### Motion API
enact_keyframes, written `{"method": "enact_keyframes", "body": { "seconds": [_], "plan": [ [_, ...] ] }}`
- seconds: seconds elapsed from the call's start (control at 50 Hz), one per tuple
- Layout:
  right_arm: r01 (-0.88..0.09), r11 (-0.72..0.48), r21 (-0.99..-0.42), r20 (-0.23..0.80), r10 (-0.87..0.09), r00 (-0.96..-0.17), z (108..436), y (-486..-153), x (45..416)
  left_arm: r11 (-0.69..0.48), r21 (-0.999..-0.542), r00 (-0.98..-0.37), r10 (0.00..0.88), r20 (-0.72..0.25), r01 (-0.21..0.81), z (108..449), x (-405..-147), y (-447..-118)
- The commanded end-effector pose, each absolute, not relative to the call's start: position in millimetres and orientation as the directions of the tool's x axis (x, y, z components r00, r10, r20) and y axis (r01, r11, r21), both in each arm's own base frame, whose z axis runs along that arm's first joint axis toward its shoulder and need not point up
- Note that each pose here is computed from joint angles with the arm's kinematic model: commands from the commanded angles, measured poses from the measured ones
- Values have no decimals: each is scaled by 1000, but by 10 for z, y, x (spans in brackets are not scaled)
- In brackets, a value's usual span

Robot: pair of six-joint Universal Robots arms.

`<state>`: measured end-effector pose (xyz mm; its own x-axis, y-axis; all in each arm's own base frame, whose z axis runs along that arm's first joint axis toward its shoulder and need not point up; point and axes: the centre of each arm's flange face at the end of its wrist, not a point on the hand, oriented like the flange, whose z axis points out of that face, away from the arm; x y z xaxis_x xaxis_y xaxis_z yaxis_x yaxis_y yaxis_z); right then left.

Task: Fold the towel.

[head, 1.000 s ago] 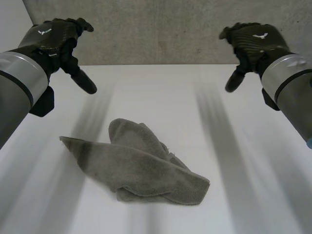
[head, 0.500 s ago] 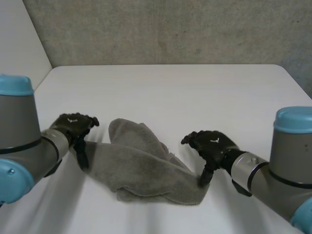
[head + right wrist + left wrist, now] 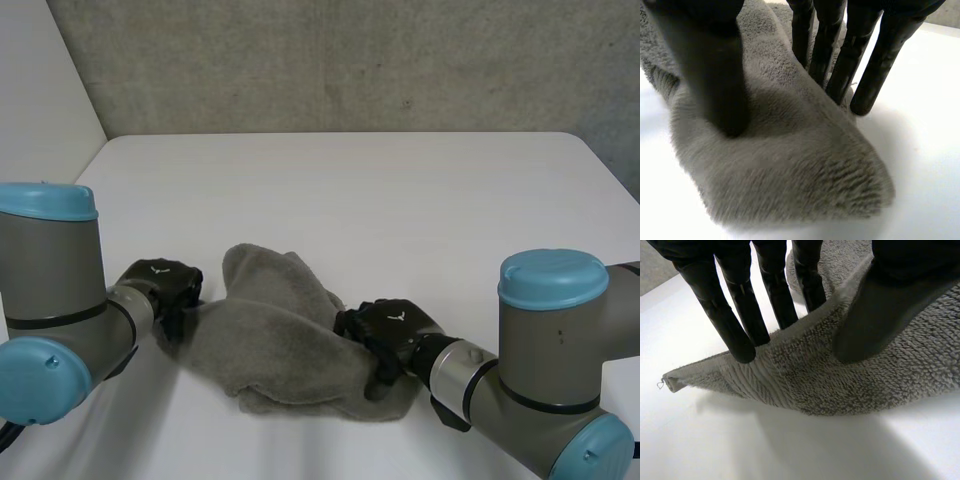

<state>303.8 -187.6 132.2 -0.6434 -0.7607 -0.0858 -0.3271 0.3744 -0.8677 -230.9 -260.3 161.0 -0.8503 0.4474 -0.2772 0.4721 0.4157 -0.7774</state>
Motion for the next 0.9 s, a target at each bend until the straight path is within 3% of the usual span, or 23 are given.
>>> {"method": "enact_keyframes", "body": {
  "seconds": [0.02,0.12,0.16,0.18,0.22,0.24,0.26,0.28,0.32,0.34,0.38,0.42,0.5,0.56,0.6,0.64,0.68,0.7,0.74,0.76,0.78,0.86,0.9],
  "plan": [
    [-334,354,-874,-76,-777,-624,1336,-1901,3093,388,-798,-855,433,-285,462,1695,-2308,-2651],
    [-284,275,-918,-39,-778,-626,1596,-2073,3179,315,-842,-863,411,-294,437,1945,-2354,-2729],
    [-200,146,-969,15,-770,-637,2096,-2261,3246,232,-884,-872,387,-299,406,2222,-2400,-2819],
    [-199,146,-969,15,-770,-637,2099,-2262,3246,232,-884,-872,387,-299,406,2223,-2400,-2819],
    [-106,-8,-994,75,-755,-651,2674,-2378,3294,181,-905,-878,372,-300,386,2390,-2427,-2872],
    [-106,-8,-994,76,-755,-651,2677,-2378,3294,119,-926,-887,352,-298,358,2585,-2462,-2936],
    [-48,-102,-994,108,-742,-662,3005,-2440,3313,46,-947,-902,323,-287,318,2804,-2486,-3012],
    [-47,-103,-994,109,-741,-662,3008,-2441,3313,45,-947,-902,323,-287,318,2806,-2487,-3013],
    [57,-282,-958,152,-665,-731,3567,-2640,3247,-126,-965,-929,268,-255,229,3239,-2548,-3125],
    [58,-282,-958,152,-665,-731,3569,-2641,3246,-127,-965,-929,268,-255,228,3241,-2549,-3125],
    [114,-419,-901,174,-588,-790,3851,-2806,3152,-211,-964,-946,245,-214,163,3441,-2581,-3149],
    [126,-466,-876,192,-575,-795,3887,-2840,3153,-344,-938,-971,213,-110,31,3778,-2589,-3127],
    [114,-496,-861,224,-570,-791,3843,-2838,3162,-389,-920,-974,221,-43,-48,3909,-2582,-3060],
    [34,-433,-901,262,-603,-753,3559,-2755,3154,-318,-947,-969,242,-49,-32,3701,-2586,-2968],
    [-28,-386,-922,284,-625,-727,3357,-2698,3143,-260,-966,-966,252,-61,-6,3511,-2576,-2919],
    [-197,-307,-931,360,-679,-640,2900,-2520,3125,-129,-990,-961,263,-85,53,3065,-2526,-2801],
    [-198,-307,-931,360,-680,-639,2898,-2519,3125,-56,-995,-958,270,-97,85,2817,-2492,-2723],
    [-322,-267,-908,411,-719,-561,2607,-2367,3082,-56,-995,-958,270,-97,85,2814,-2491,-2722],
    [-571,-216,-792,483,-794,-370,2023,-2059,2903,109,-981,-945,303,-122,162,2244,-2393,-2491],
    [-572,-216,-791,483,-794,-369,2020,-2058,2902,110,-981,-945,303,-122,162,2241,-2392,-2489],
    [-624,-212,-752,487,-816,-311,1876,-1958,2852,165,-968,-939,320,-129,189,2037,-2346,-2402],
    [-640,-203,-741,481,-826,-295,1784,-1895,2819,200,-957,-934,331,-137,212,1840,-2296,-2324],
    [-598,-146,-788,440,-813,-382,1829,-2006,2791,189,-959,-936,320,-145,213,1763,-2258,-2337]
  ]
}}
